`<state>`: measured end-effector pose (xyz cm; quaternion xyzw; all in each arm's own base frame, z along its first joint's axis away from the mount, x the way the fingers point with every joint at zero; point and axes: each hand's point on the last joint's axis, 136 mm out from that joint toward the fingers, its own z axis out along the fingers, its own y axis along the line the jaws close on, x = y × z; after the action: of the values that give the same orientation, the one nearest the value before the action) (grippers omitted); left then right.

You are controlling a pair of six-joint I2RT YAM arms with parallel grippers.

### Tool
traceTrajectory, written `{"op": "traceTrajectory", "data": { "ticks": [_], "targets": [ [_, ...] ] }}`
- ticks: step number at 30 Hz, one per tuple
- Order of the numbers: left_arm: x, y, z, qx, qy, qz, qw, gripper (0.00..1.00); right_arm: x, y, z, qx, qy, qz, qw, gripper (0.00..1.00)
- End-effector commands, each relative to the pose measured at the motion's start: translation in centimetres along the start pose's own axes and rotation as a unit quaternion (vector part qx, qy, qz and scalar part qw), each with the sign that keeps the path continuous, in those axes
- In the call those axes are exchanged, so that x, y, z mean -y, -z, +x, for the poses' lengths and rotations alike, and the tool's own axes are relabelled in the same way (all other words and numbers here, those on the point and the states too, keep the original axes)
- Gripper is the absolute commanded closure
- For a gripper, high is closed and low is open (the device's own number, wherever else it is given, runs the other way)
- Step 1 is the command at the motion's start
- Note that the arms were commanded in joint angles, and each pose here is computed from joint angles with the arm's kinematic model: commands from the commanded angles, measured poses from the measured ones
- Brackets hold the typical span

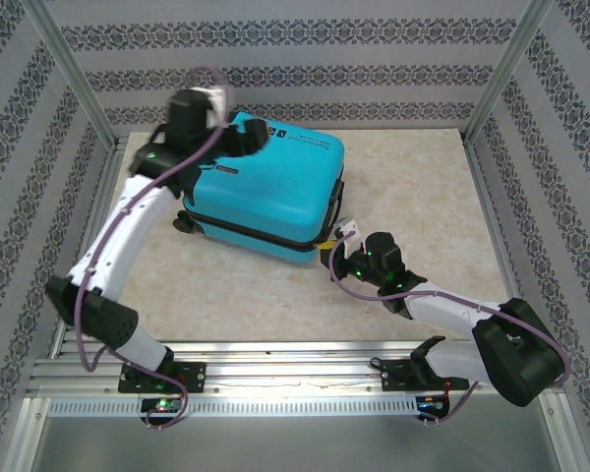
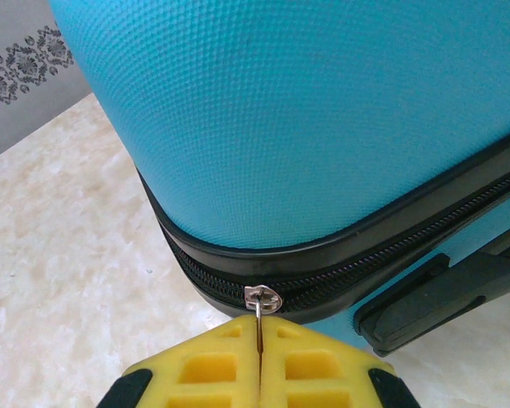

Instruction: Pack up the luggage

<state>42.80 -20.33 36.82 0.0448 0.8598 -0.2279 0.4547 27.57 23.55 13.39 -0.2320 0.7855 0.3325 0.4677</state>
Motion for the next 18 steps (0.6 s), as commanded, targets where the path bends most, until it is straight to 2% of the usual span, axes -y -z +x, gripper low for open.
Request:
{"op": "traceTrajectory", "data": {
  "ticks": [1,3,7,13,18],
  "targets": [
    [-0.9,-2.3,8.2,-0.158,-0.18,-0.151,0.959,0.16,-1.4,0.4,-1.4,0.028,0.007,-0.029,0.999,1.0],
    [1.5,-3.3,10.0,-0.186,-0.236,-0.159,0.94,0.15,-1.3,0.4,-1.4,0.029,0.005,-0.027,0.999,1.0],
    [4.0,-4.4,12.8,-0.232,-0.321,-0.187,0.899,0.1,-1.3,0.4,-1.4,0.028,0.003,-0.025,0.999,1.0],
    [6.2,-5.4,15.3,-0.268,-0.354,-0.169,0.88,0.04,-1.4,0.3,-1.3,0.026,0.002,-0.029,0.999,1.0],
    [4.7,-5.4,16.4,-0.292,-0.373,-0.212,0.855,0.03,-1.5,0.5,-1.3,0.029,0.003,-0.029,0.999,1.0]
  ]
}}
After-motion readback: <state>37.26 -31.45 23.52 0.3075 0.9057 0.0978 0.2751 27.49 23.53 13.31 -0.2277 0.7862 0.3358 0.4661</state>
